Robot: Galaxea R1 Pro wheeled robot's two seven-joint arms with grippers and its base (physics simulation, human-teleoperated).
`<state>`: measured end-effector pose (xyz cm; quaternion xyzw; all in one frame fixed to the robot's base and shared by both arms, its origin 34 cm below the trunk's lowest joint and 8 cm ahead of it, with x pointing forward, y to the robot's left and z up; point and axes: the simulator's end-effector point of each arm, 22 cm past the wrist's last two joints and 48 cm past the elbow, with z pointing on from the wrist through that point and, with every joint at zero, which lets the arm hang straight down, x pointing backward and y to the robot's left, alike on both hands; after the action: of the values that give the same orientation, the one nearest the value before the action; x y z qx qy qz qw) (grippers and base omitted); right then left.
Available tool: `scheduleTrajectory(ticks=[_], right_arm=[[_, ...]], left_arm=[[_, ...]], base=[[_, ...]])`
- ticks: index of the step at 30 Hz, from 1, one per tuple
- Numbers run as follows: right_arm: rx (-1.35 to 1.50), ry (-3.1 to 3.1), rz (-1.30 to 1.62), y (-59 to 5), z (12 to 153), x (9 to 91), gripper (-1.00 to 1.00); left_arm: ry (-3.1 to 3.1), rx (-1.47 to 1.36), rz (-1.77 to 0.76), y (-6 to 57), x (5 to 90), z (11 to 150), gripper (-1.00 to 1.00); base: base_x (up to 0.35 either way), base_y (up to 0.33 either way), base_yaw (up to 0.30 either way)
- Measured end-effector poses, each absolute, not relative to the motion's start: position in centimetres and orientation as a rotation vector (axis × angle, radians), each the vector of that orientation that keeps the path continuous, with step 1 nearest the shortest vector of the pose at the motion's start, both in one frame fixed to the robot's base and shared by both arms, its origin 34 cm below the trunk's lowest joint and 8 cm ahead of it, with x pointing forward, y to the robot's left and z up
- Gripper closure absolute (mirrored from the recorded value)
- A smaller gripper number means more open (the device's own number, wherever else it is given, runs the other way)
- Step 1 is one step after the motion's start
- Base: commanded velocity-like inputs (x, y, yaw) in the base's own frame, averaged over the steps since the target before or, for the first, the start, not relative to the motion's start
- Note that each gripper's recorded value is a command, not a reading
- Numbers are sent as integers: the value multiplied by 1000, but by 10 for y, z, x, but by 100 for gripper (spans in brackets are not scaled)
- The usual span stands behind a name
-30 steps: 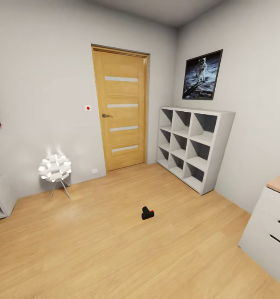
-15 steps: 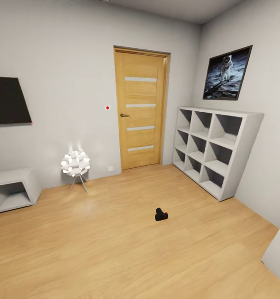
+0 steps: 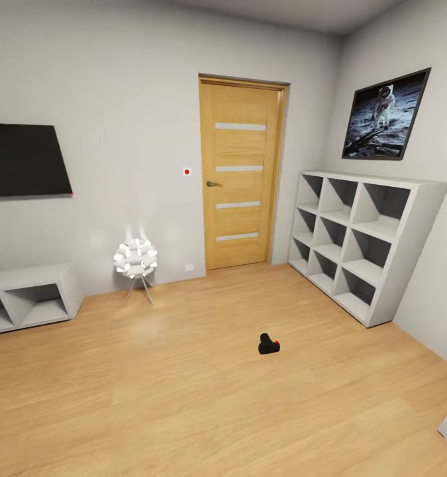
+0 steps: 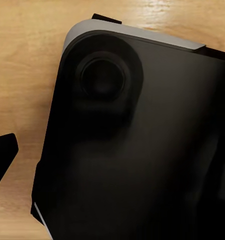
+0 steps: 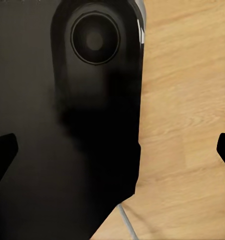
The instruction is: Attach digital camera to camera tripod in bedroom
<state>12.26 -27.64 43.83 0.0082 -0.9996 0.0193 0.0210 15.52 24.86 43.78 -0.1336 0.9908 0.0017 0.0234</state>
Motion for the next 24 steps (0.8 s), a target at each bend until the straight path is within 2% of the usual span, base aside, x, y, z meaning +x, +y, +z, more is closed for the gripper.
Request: scheduleTrajectory(ticks=[10, 24], right_arm=[[27, -3106, 64, -279, 438, 124, -100], [21, -3108, 66, -278, 438, 125, -100]], left_arm=[[3068, -413, 4, 248, 155, 438, -100], [3070, -408, 1, 247, 154, 438, -100]], base=[[28, 0, 5], [285, 0, 0]])
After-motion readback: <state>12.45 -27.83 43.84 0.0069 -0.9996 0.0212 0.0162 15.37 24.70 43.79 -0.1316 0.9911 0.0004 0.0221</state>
